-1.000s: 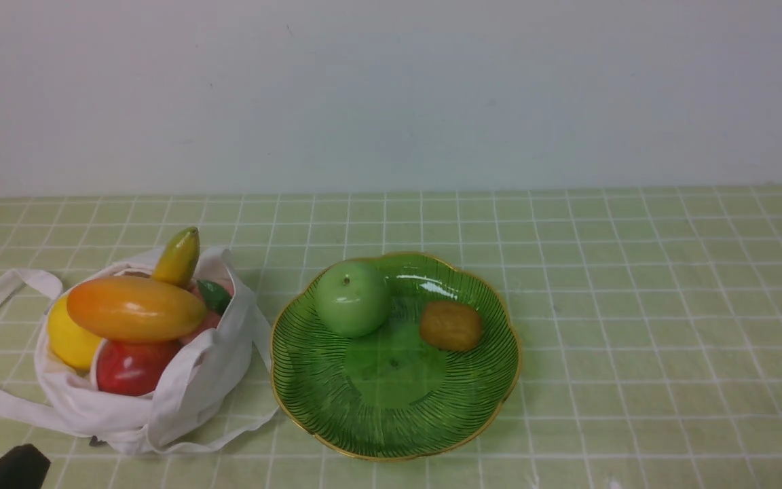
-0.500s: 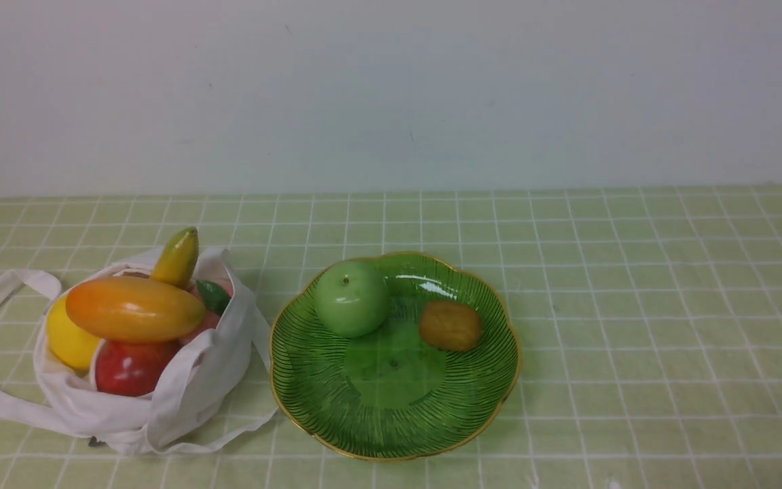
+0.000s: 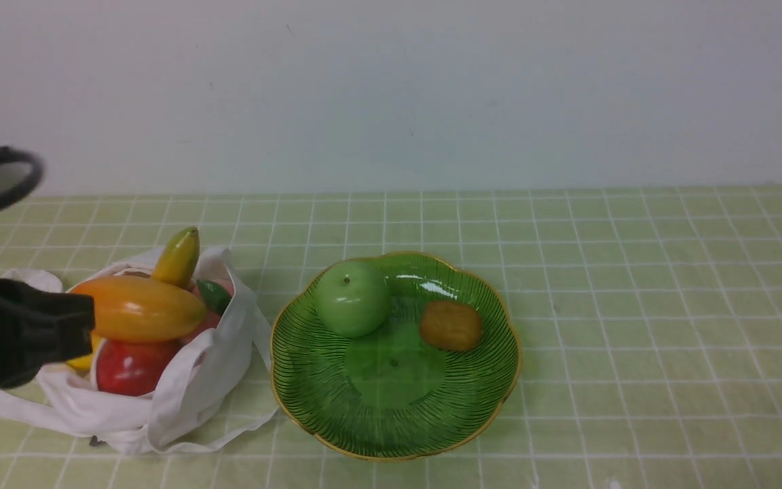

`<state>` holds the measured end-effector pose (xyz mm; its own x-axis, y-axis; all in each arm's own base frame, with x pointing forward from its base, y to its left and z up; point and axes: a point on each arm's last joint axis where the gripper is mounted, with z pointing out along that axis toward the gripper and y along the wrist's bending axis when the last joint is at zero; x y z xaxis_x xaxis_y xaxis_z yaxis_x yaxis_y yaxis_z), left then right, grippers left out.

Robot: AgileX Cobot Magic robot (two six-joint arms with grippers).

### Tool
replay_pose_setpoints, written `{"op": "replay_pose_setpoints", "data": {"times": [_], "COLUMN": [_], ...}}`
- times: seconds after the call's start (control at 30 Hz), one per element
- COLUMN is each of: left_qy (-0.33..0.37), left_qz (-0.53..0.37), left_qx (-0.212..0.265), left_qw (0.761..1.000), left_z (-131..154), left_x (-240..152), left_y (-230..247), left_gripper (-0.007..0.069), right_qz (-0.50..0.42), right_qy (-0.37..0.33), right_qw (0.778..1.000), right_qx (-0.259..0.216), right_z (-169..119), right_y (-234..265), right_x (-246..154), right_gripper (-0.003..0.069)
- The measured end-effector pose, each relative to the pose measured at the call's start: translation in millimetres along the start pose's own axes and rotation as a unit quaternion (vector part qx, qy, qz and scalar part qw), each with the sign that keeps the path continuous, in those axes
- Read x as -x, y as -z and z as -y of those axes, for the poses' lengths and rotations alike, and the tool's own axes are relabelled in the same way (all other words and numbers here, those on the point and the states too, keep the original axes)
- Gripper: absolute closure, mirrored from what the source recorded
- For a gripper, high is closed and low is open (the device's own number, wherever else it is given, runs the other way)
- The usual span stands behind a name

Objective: Take the fruit out of the bag on the green coffee tablecloth and place them on the plate.
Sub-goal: 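Reach into the cloth bag and grasp the fruit inside with the left gripper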

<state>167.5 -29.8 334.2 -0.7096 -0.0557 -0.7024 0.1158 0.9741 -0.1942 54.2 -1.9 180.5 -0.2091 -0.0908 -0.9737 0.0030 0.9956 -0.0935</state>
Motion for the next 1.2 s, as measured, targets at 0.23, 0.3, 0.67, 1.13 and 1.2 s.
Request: {"op": "replay_pose_setpoints", "data": {"times": [0.23, 0.3, 0.67, 1.13, 1.2], "left_qy": [0.055, 0.072, -0.030, -0.308, -0.331], "left_qz": [-0.115, -0.134, -0.226, -0.258, -0.259], "left_qx": [0.084, 0.097, 0.083, -0.050, -0.051], "left_qw": [0.988, 0.984, 0.970, 0.914, 0.906], "left_z": [-10.9, -14.8, -47.7, -46.1, -47.2], "left_x": [52.4, 63.2, 111.4, 105.8, 105.6], "left_y": [-30.8, -37.9, -94.2, -125.6, -125.9], "left_gripper": [0.0633, 0.0633, 0.0633, 0.0515, 0.0434], "right_qz": [0.000, 0.000, 0.000, 0.000, 0.000], "right_qy": [0.000, 0.000, 0.000, 0.000, 0.000], "right_qw": [1.000, 1.000, 1.000, 1.000, 1.000], "right_qx": [0.000, 0.000, 0.000, 0.000, 0.000], "right_z": [0.0, 0.0, 0.0, 0.0, 0.0], "right_y": [0.0, 0.0, 0.0, 0.0, 0.0], "right_x": [0.0, 0.0, 0.0, 0.0, 0.0], "right_gripper": [0.0671, 0.0671, 0.0671, 0.0671, 0.0671]}}
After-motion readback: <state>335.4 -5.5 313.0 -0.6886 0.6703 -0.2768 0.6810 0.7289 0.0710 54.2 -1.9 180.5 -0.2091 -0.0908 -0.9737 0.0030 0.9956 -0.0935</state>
